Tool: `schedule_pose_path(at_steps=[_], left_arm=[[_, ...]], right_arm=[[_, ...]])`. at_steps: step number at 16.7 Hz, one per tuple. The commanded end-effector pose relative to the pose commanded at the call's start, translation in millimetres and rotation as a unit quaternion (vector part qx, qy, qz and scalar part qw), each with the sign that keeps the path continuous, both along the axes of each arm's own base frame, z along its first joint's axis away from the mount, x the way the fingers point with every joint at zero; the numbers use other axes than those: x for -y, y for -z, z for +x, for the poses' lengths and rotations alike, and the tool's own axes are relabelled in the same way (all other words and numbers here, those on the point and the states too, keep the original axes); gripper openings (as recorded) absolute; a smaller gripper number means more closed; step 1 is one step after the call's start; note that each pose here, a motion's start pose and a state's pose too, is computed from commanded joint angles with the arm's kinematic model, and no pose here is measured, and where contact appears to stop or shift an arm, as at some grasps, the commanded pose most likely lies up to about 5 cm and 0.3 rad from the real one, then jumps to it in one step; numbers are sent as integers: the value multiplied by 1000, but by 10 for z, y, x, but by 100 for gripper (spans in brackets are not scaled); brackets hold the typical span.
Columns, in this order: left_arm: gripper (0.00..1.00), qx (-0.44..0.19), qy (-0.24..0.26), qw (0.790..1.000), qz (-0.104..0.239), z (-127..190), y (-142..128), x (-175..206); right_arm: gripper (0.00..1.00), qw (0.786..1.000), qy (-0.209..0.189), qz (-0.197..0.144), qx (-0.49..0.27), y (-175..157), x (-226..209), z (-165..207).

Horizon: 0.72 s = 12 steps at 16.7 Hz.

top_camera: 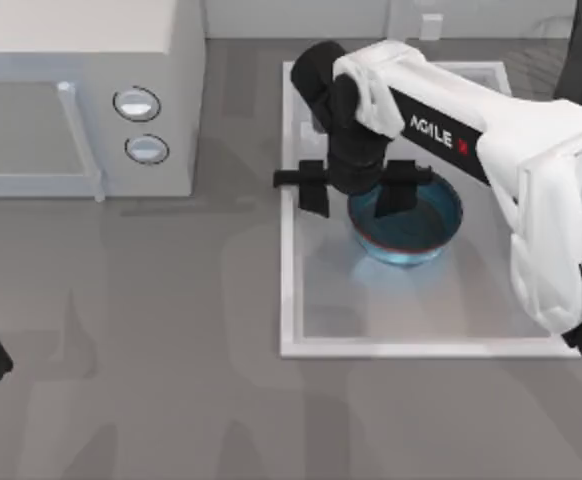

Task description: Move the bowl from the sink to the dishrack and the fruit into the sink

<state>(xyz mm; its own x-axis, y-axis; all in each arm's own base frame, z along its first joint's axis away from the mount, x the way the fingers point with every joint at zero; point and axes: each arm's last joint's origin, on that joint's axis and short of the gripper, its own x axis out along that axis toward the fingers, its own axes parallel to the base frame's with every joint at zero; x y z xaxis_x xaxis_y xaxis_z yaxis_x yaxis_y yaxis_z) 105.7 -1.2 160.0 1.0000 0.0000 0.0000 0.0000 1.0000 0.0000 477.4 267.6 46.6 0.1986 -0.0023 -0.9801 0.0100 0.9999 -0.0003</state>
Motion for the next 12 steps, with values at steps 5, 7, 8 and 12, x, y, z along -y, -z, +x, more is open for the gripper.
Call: schedule_pose_path(at_steps=[5, 7, 8, 12], left_arm=[[100, 0, 0, 1000, 0, 0, 0, 0], [100, 0, 0, 1000, 0, 0, 0, 0], [100, 0, 0, 1000, 0, 0, 0, 0], [100, 0, 0, 1000, 0, 0, 0, 0]], right_arm=[[17, 1000, 0, 0, 0, 0, 0, 0], [2, 1000, 0, 0, 0, 0, 0, 0], [0, 1000, 0, 0, 0, 0, 0, 0], [0, 1000, 0, 0, 0, 0, 0, 0]])
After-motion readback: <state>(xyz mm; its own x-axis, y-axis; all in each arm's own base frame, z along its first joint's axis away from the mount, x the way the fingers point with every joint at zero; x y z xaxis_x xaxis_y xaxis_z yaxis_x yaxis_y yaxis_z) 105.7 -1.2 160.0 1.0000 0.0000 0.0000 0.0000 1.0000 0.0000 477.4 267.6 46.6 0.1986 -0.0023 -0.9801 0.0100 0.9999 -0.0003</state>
